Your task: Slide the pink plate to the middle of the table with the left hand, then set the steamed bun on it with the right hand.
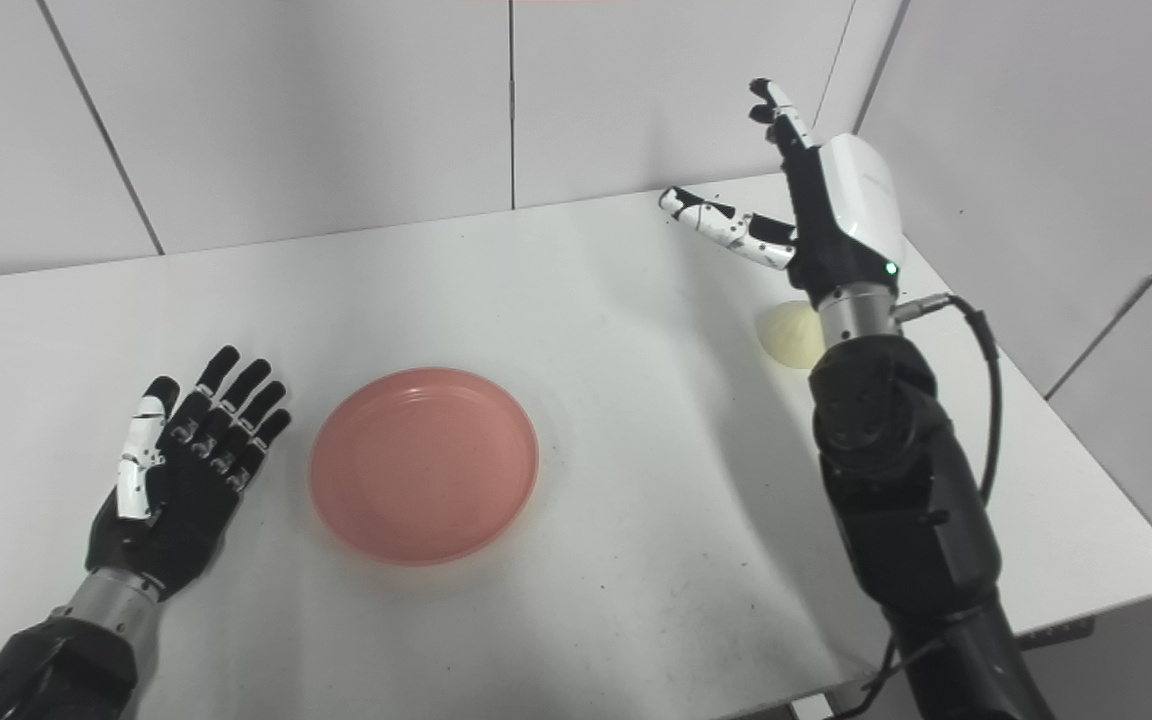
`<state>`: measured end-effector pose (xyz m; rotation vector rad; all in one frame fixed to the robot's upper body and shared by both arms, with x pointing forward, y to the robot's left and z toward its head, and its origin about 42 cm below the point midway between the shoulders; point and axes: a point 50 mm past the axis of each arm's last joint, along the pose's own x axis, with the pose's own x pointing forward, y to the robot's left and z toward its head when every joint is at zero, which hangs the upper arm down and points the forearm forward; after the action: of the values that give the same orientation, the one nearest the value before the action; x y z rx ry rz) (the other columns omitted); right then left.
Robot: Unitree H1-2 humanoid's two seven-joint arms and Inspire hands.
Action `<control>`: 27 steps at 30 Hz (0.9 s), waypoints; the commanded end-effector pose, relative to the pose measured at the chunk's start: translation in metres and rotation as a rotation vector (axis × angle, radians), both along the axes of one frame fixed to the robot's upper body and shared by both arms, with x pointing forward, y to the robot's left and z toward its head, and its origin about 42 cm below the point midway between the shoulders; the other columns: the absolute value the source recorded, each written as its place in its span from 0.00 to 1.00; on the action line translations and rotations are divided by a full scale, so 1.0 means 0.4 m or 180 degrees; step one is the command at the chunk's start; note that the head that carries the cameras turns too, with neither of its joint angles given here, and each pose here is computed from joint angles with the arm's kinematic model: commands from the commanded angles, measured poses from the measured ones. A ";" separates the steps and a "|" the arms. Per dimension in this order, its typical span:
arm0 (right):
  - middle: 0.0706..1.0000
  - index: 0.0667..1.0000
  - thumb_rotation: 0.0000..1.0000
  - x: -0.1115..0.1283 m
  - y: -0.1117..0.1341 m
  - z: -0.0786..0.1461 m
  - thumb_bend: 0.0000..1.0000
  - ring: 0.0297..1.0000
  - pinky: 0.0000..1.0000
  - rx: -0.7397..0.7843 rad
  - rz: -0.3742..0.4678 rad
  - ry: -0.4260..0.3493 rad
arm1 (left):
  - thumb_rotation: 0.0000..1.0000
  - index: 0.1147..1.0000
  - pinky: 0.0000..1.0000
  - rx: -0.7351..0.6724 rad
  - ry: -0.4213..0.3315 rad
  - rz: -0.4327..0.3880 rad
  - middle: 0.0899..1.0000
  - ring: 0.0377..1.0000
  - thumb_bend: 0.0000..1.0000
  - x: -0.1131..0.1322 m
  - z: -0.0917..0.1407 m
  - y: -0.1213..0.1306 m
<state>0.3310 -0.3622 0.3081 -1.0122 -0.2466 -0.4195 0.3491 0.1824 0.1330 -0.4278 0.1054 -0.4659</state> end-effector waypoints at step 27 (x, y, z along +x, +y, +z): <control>0.90 0.88 0.48 0.088 -0.190 -0.136 0.88 0.84 0.68 -0.0391 -0.0637 0.1072 | 1.00 0.96 0.99 0.0014 0.0275 0.0076 0.95 0.96 0.44 0.001 -0.045 0.072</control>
<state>0.3601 -0.4319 0.2294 -1.1927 0.1858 -0.3707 0.3547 0.2029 0.1311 -0.4593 0.1017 -0.4609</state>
